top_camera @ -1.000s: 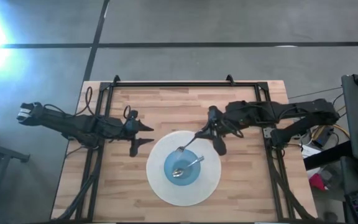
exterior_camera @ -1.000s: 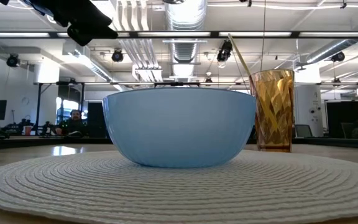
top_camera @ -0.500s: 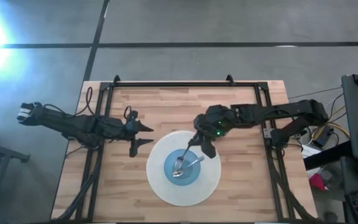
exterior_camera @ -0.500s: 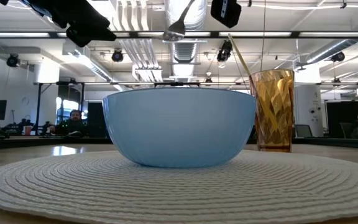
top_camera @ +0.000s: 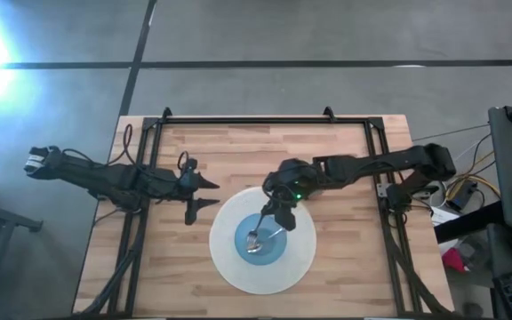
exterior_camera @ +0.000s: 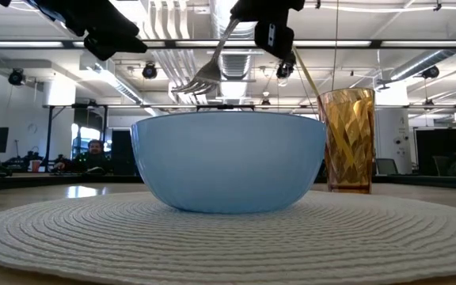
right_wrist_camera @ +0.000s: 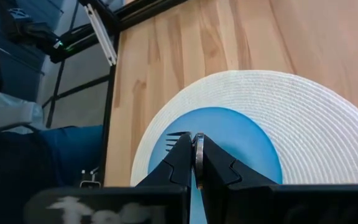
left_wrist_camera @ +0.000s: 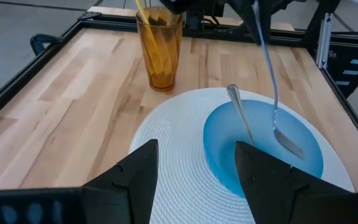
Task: Pick & Place Utensil
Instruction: Put the silver fork into the blue bowl on the white mat
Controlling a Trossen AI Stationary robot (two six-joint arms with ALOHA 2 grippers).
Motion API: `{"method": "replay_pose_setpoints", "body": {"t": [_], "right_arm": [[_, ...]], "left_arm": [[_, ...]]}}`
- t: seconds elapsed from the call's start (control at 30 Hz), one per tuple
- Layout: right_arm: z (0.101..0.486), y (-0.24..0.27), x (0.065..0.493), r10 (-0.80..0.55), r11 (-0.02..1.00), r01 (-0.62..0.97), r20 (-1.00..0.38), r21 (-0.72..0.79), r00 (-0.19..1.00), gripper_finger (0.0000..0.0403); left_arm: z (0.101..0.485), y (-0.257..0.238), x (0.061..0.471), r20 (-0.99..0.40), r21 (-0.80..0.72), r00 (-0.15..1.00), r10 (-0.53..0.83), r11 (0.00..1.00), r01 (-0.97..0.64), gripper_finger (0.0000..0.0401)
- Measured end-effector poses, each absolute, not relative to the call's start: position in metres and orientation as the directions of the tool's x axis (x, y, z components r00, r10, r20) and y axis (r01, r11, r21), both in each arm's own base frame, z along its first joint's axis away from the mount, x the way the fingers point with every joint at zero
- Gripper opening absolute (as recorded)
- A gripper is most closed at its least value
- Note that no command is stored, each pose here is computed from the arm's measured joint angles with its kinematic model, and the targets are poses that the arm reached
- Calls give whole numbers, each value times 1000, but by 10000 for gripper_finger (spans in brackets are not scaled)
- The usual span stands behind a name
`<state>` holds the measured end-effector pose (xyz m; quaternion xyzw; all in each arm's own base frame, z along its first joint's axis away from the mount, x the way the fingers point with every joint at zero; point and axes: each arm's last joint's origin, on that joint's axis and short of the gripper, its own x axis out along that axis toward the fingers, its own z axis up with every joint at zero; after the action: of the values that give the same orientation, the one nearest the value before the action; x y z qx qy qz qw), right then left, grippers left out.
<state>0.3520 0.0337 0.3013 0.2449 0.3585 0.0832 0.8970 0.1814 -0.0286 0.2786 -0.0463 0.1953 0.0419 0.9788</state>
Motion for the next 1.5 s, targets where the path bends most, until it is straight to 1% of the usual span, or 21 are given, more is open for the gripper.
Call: {"method": "replay_pose_setpoints", "body": {"t": [0.3,0.47,0.6,0.87,1.1,1.27,1.5], "right_arm": [[295,24,357,353,833,54,-603,551,715,8],[292,17,359,396,804,52,-597,593,698,8],[281,13,364,413,793,67,-614,606,672,8],[267,8,372,407,792,96,-638,603,654,8],[263,6,374,385,799,116,-652,590,653,8],[277,16,367,306,828,146,-653,542,693,8],[313,45,343,247,819,163,-594,550,765,8]], "left_arm": [[278,-29,181,-394,-82,918,46,993,-85,206],[278,-29,181,-398,-81,916,47,993,-86,206],[277,-29,181,-400,-80,915,47,993,-86,206],[277,-29,181,-400,-80,915,47,993,-86,206],[277,-29,181,-403,-75,914,48,994,-85,206],[276,-29,181,-409,-73,911,48,994,-86,206],[275,-29,180,-422,-70,905,50,994,-87,206]]}}
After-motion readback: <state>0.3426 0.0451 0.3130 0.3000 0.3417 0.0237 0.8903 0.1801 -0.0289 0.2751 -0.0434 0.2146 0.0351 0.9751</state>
